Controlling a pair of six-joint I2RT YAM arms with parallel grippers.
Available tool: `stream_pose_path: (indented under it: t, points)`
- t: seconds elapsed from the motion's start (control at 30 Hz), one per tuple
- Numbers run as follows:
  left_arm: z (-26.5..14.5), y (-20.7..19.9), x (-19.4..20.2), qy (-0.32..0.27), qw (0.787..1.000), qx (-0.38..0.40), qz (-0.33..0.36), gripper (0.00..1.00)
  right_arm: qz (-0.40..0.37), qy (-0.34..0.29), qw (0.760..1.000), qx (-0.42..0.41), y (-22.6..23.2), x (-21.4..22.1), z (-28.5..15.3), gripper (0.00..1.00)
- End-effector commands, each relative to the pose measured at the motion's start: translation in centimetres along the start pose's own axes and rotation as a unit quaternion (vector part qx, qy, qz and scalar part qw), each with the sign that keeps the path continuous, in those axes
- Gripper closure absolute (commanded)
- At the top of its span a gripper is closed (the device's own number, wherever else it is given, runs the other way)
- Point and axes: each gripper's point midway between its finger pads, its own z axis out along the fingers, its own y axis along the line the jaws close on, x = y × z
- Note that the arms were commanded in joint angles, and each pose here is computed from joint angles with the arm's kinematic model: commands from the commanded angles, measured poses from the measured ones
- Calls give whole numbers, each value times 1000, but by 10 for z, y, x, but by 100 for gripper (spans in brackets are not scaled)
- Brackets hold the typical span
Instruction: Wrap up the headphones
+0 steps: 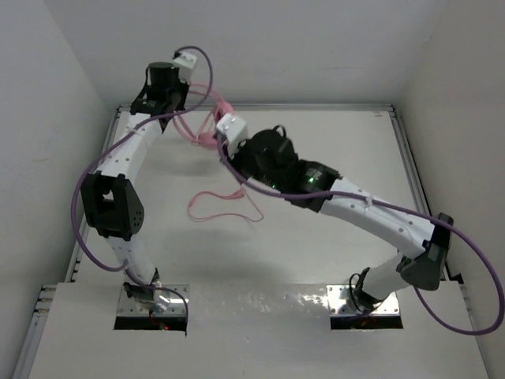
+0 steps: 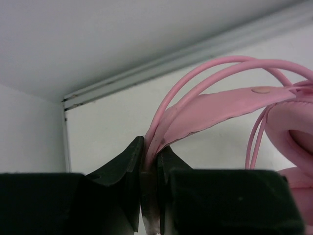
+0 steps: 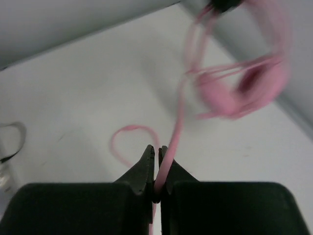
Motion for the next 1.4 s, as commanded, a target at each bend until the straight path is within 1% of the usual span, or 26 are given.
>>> stream_pose_path:
  t: [0.0, 0.03, 0.07, 0.1, 0.17, 0.2, 0.23, 0.3, 0.33, 0.4, 0.43, 0.5, 0.67, 0.77, 0.8, 0.83, 0.87, 0.9, 0.93, 0.97, 1.03, 1.1, 1.2, 1.23, 1.3, 1.37]
  points:
    - [-65, -39, -81, -132, 981, 84, 116, 100, -36, -7, 985, 171, -108, -36, -39, 100]
    - [-70, -52, -81, -129, 978, 108, 123, 100, -44, 4, 975, 220, -140, -33, -45, 100]
    - [-78, -63, -86, -134, 973, 135, 130, 100, -49, 1, 969, 244, -155, -41, -50, 100]
    - [-90, -76, -86, -122, 970, 158, 137, 100, -53, 17, 957, 285, -183, -35, -54, 100]
    - [-103, -94, -85, -112, 963, 199, 147, 100, -39, 10, 948, 317, -211, -43, -60, 100]
    - [-112, -104, -76, -88, 959, 227, 145, 100, -28, 11, 945, 326, -223, -41, -60, 100]
    - [-125, -116, -81, -92, 951, 262, 134, 100, -19, 24, 937, 347, -247, -29, -61, 100]
    - [-151, -116, -99, -99, 947, 280, 120, 100, 15, 23, 927, 375, -279, -16, -68, 100]
    - [-160, -116, -106, -102, 948, 284, 98, 100, 31, 14, 931, 362, -284, -13, -65, 100]
    - [-180, -111, -123, -115, 948, 285, 81, 100, 101, -14, 925, 367, -304, -3, -69, 100]
    - [-187, -112, -127, -116, 947, 291, 66, 100, 120, -28, 930, 347, -304, -3, -65, 100]
    - [-199, -109, -135, -120, 948, 292, 45, 100, 158, -59, 925, 341, -311, 2, -62, 100]
    - [-209, -101, -147, -130, 952, 277, 24, 100, 189, -83, 925, 319, -306, 13, -44, 100]
    - [-234, -115, -161, -152, 930, 336, 7, 100, 199, -86, 933, 287, -302, 20, -26, 100]
    - [-241, -117, -167, -159, 924, 347, -8, 100, 206, -75, 942, 253, -292, 29, -11, 87]
    - [-254, -115, -180, -165, 919, 354, -55, 100, 211, -83, 944, 239, -290, 30, -4, 75]
    - [-261, -109, -197, -190, 915, 348, -79, 100, 231, -89, 943, 221, -283, 39, 6, 65]
    - [-266, -104, -208, -203, 912, 341, -103, 100, 246, -92, 948, 177, -268, 45, 19, 55]
    - [-279, -95, -228, -228, 904, 332, -145, 100, 258, -114, 946, 157, -259, 53, 28, 50]
    - [-286, -90, -237, -243, 899, 329, -156, 100, 289, -128, 939, 136, -248, 59, 34, 46]
    - [-300, -86, -251, -263, 887, 336, -179, 100, 299, -153, 935, 114, -226, 65, 45, 41]
    - [-322, -78, -267, -291, 874, 341, -189, 100, 303, -180, 930, 102, -208, 69, 51, 40]
    - [-357, -70, -284, -328, 854, 354, -194, 100, 311, -184, 924, 126, -203, 80, 64, 40]
    - [-357, -70, -284, -327, 854, 354, -198, 100, 313, -178, 924, 126, -200, 84, 69, 40]
    - [-359, -69, -286, -329, 851, 355, -205, 100, 324, -196, 921, 95, -187, 73, 80, 39]
    - [-354, -65, -287, -329, 855, 339, -212, 100, 334, -202, 919, 56, -170, 67, 90, 39]
